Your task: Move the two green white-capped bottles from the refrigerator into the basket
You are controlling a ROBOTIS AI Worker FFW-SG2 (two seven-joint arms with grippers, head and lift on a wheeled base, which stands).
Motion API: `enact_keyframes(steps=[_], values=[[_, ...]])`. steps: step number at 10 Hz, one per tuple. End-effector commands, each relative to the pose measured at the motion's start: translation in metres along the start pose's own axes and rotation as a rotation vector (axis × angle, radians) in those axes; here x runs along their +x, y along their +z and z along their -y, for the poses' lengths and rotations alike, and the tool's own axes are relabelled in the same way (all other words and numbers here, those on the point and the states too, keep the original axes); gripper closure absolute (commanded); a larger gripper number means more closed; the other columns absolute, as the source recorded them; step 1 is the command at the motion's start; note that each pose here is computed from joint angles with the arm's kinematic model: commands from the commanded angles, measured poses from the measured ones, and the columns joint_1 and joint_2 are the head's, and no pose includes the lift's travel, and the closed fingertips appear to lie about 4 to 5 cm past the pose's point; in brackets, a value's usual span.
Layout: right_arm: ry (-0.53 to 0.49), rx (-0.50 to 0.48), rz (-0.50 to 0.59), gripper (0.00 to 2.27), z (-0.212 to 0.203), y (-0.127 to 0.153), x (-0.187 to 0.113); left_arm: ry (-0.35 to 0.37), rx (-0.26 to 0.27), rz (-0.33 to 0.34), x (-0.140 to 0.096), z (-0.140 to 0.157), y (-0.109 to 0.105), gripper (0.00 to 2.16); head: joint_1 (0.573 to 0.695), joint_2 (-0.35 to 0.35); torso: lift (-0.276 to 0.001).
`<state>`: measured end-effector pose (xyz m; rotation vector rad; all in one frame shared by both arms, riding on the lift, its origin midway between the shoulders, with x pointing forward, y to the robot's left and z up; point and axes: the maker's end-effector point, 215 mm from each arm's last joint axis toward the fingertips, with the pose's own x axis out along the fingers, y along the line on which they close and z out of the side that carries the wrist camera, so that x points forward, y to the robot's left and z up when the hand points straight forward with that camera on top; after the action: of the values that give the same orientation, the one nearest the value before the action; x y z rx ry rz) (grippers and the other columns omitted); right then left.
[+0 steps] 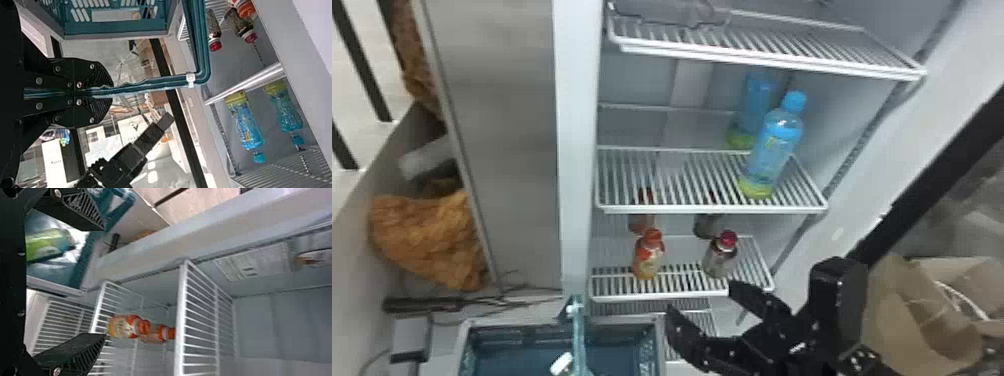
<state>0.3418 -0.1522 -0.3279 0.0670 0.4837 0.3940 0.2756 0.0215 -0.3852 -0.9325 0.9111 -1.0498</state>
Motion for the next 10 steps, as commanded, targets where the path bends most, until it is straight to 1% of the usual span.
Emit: enact_keyframes(steps=[1,3,5,7,8,10], values=[[-0.026,-0.032,0.146,0.08,-0.006,0.040,-0.012,0.002,0.000,0.001,-0.001,-0.001,0.000,1.20,0.695,-0.247,-0.004],[-0.090,-0.032,0.313,0.07,0.001,0.076,-0.028,0.002,0.000,0.001,-0.001,-0.001,0.000,1.20,0.695,-0.248,-0.004],[-0.150,-0.024,0.399,0.07,0.014,0.089,-0.038,0.001,0.001,0.004,0.000,0.000,0.001,1.20,0.695,-0.264,-0.004],[-0.207,-0.027,0.437,0.07,0.032,0.086,-0.040,0.008,0.001,0.001,-0.001,-0.002,0.000,1.20,0.695,-0.283,-0.004],[-0.245,-0.031,0.465,0.07,0.043,0.085,-0.045,0.013,0.007,0.006,-0.002,-0.003,0.003,1.20,0.695,-0.295,-0.004],[-0.308,-0.043,0.487,0.06,0.061,0.084,-0.056,0.012,0.006,0.004,-0.001,-0.003,0.003,1.20,0.695,-0.336,-0.004]])
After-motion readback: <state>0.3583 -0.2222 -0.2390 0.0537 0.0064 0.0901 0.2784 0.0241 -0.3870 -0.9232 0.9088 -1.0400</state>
